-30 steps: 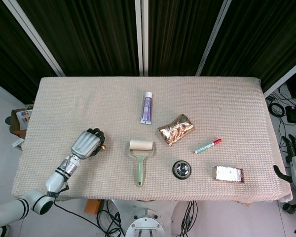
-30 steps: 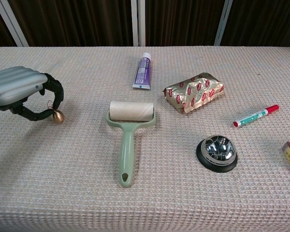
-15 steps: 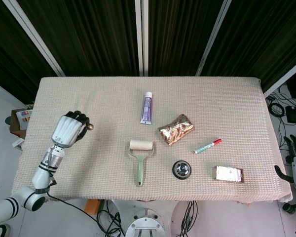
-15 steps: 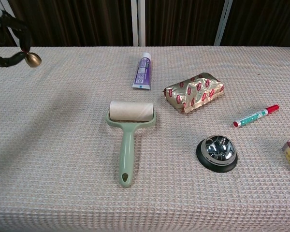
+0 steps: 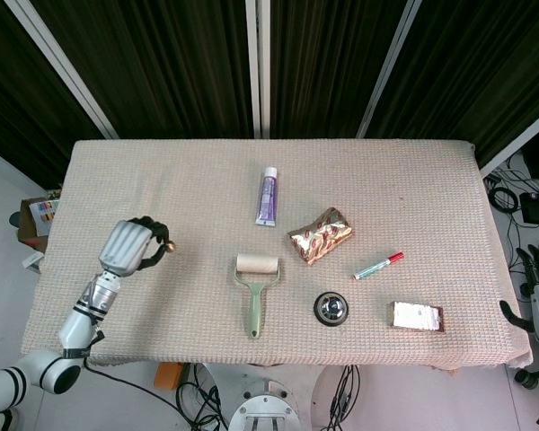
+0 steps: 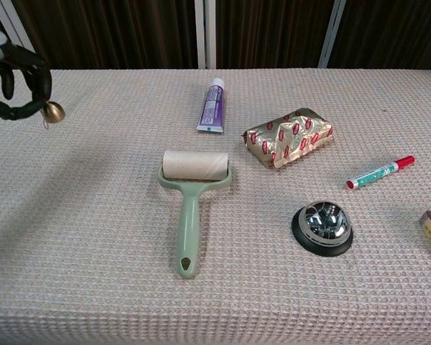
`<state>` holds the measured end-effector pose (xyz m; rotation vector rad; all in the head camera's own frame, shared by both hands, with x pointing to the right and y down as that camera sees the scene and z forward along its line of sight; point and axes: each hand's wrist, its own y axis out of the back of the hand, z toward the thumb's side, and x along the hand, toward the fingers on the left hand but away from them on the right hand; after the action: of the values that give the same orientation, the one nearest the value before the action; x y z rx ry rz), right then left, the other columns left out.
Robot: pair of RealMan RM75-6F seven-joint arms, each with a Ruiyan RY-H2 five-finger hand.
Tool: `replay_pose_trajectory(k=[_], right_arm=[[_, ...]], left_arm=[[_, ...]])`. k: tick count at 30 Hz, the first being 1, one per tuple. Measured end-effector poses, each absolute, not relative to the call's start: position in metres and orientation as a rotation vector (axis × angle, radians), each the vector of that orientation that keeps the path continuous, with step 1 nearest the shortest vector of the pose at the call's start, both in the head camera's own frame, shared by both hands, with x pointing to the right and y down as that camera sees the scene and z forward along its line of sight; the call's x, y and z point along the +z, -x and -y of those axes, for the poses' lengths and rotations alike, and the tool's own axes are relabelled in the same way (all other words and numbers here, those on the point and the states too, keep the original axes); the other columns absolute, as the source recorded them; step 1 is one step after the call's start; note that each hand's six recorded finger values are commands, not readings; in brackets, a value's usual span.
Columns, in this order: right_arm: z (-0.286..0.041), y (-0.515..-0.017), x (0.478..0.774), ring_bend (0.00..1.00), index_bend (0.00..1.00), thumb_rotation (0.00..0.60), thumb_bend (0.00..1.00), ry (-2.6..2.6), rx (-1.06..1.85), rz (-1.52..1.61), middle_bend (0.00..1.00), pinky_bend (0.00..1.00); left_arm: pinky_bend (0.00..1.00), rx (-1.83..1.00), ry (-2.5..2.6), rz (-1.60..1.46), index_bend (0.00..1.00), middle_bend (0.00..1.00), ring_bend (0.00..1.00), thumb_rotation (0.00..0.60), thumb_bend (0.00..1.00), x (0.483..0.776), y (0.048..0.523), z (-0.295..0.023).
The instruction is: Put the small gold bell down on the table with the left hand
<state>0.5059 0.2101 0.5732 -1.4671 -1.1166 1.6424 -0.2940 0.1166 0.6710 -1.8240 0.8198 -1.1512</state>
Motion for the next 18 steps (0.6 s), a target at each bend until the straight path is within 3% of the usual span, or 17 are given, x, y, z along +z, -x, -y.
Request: replay_pose_trajectory(k=[10, 18], right_arm=[[-0.212, -0.508, 0.577, 0.0, 0.0, 0.6, 0.18, 1.478, 1.651, 1.11, 0.0, 0.0], [-0.212, -0.507, 0.577, 0.0, 0.0, 0.6, 0.18, 1.477, 1.65, 1.109, 0.0, 0.0]], left_arm=[[0.56, -1.215, 1.591, -0.67, 0.82, 0.57, 0.43, 0.6, 0.46, 0.687, 0.307, -0.121], [0.55, -1.238, 1.514, -0.577, 0.82, 0.56, 0.42, 0.6, 0.46, 0.722, 0.306, -0.138]])
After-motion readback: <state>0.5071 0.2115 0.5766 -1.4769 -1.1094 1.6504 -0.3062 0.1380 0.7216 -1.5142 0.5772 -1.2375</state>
